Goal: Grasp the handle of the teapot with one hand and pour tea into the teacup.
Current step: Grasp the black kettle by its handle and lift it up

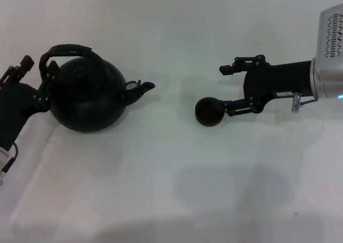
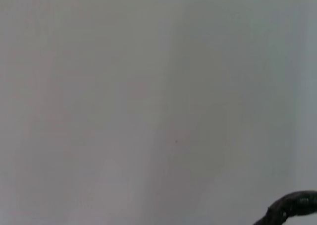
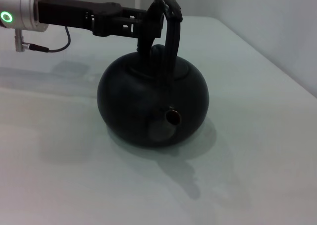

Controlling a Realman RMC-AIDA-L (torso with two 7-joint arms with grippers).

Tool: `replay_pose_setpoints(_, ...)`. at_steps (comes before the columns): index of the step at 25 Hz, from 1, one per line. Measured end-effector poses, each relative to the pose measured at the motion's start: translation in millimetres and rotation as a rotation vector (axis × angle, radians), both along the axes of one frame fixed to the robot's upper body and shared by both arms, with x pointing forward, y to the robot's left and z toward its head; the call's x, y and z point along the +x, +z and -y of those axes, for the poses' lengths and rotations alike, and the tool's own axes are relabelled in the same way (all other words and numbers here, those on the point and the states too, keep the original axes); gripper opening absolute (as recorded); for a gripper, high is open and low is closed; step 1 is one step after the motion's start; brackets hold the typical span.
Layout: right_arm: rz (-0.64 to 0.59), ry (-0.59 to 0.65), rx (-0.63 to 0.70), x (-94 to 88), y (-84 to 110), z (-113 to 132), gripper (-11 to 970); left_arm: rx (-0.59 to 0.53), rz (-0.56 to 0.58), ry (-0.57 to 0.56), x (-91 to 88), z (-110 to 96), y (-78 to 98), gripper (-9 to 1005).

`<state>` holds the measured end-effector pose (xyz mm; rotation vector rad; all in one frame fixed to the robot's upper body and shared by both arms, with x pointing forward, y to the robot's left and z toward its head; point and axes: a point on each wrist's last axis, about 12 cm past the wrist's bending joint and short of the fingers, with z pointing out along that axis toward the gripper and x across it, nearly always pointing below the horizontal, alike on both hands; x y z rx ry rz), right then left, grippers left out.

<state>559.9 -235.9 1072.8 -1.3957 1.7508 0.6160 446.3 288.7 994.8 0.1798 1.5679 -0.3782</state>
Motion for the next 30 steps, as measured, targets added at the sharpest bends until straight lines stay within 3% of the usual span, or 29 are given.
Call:
replay_pose_setpoints(7,0.002,-0.016,-0.007,0.7,-2.9,0.4,840,-0.009,-0.04,0.01,1.0,0.6,-4.0,561)
replay_pose_setpoints(18,-0.006,-0.021,0.011,-2.7,-7.7,0.5,839,-0.024,-0.048,-0.015,13.9,4.2,-0.8,127)
replay_pose_setpoints(25,-0.007,-0.031,0.021,-3.5,-8.2,2.1,838,-0.011,-0.023,-0.042,26.8,8.4,5.4,119)
replay_pose_setpoints(30,0.007,-0.038,0.039,-4.0,-7.3,3.7,837,0.02,-0.075,-0.11,49.5,11.5,8.4,119)
